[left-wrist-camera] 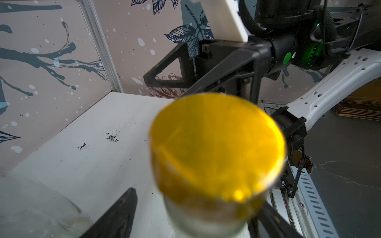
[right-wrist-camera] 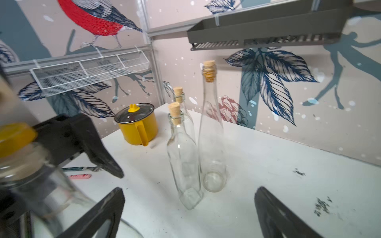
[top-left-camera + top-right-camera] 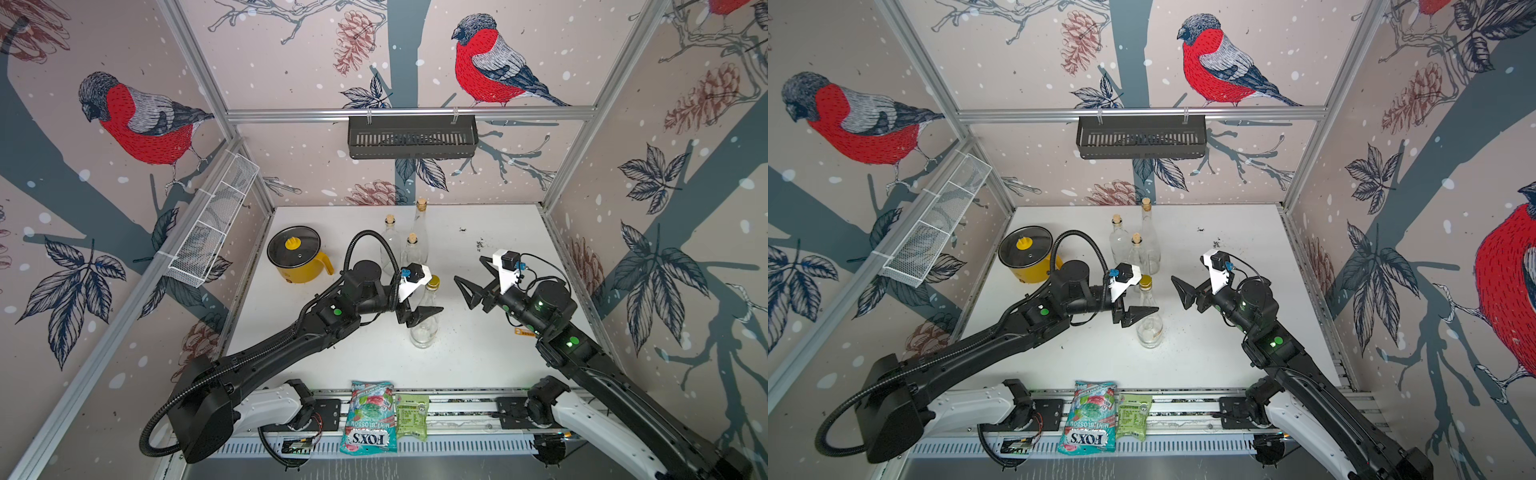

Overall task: Remove the label from the bottle
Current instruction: Place the bottle at the center of the board, then adjust the bottle at the center of the board.

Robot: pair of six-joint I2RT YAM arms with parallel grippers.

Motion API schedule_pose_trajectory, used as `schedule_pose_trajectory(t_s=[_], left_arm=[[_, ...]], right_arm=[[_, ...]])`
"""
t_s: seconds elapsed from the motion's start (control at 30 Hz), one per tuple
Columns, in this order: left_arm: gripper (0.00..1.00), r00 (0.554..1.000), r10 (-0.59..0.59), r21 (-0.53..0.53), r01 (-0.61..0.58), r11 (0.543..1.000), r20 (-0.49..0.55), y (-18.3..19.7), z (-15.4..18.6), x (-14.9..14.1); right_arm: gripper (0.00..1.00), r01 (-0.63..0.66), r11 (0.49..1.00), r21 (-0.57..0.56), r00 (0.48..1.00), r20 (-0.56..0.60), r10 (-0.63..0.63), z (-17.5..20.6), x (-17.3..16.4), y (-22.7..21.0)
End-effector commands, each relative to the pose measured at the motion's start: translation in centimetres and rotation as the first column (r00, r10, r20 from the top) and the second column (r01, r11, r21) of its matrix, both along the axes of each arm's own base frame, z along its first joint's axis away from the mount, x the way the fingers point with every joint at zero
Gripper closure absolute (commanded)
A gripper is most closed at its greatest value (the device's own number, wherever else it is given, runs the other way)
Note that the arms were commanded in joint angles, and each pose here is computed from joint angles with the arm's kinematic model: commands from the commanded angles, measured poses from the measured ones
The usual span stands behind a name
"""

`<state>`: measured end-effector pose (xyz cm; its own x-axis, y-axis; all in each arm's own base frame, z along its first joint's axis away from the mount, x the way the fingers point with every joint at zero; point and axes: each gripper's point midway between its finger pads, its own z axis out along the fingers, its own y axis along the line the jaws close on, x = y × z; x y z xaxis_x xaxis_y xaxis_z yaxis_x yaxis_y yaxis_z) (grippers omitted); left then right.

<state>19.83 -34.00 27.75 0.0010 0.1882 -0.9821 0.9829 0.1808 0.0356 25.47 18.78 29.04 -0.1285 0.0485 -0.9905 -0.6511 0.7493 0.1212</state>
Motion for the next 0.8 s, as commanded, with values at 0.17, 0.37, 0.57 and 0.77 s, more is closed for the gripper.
schedule_pose_trajectory(t_s=[0.17,0.37,0.57,0.77], left_arm=[[0.01,0.999,0.008,-0.059,-0.006,0.998,0.043,-0.3,2.2,0.4],[0.01,0.999,0.022,-0.065,-0.019,0.998,0.043,-0.3,2.2,0.7],[0.01,0.997,0.054,-0.060,-0.051,0.997,0.048,-0.1,2.2,1.2],[0.01,0.995,0.090,-0.075,-0.087,0.993,0.038,0.1,2.5,1.7]], right_arm=[[0.00,0.106,0.984,0.145,0.979,-0.187,-0.078,-1.7,3.6,-2.7],[0.00,0.246,0.957,0.155,0.946,-0.252,-0.202,-3.2,5.2,-5.2],[0.01,0.254,0.953,0.167,0.950,-0.230,-0.213,-3.5,5.0,-5.5],[0.00,0.252,0.956,0.151,0.943,-0.261,-0.207,-4.4,5.1,-5.3]])
